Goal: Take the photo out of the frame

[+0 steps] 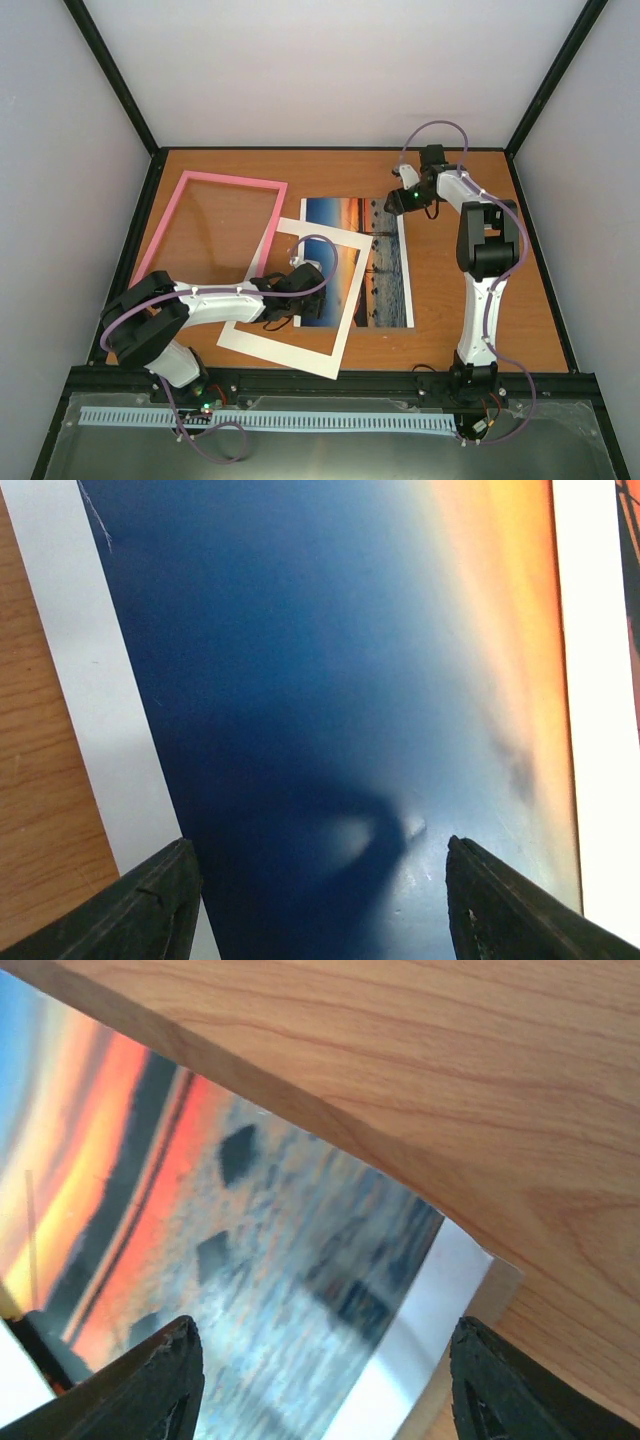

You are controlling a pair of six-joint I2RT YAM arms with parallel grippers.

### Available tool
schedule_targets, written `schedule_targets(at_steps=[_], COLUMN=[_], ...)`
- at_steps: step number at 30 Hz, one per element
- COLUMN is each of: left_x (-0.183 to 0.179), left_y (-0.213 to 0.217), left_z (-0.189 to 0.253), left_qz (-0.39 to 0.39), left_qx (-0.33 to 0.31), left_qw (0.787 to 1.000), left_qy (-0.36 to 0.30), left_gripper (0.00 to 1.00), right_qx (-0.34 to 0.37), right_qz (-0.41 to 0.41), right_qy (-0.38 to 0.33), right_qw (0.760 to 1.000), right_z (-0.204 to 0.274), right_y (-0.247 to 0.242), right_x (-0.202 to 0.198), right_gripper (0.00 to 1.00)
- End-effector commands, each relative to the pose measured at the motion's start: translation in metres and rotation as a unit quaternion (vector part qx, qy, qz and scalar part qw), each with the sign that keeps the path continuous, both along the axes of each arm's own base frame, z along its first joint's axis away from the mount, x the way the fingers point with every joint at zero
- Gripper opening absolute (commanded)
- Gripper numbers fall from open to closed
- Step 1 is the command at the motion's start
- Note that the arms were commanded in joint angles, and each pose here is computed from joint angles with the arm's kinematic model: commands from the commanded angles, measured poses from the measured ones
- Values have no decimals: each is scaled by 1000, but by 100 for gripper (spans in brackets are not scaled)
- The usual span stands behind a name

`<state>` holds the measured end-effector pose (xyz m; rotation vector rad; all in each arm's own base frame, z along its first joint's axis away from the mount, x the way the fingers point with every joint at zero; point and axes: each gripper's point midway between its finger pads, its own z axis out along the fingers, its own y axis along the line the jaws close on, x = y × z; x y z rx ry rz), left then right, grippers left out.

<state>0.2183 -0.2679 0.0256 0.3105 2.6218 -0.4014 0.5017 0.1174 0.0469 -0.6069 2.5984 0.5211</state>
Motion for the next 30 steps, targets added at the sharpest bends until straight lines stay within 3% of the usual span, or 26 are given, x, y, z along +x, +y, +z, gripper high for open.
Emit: schedule_targets(at_steps=[1,7,14,30], left_x=[-9,-9,-9,-10], left_y=[2,0,0,0], left_z=[-14,-15,-16,-20], left_qz=[-13,-16,-17,-15], left_qx=[12,13,13,22], left_qw=[999,999,999,999], left_qy=[31,33,34,44], left_gripper=[67,67,67,67], right_qx=[54,69,20,38], right_qz=[36,54,20,37], right_qy=[-3,-3,-15,4], right_qw=[998,996,999,999], right_z=[10,17,5,-16], right_y=[19,25,6,12], right_x=[-5,-14,-2,8], right_gripper=[64,61,61,59])
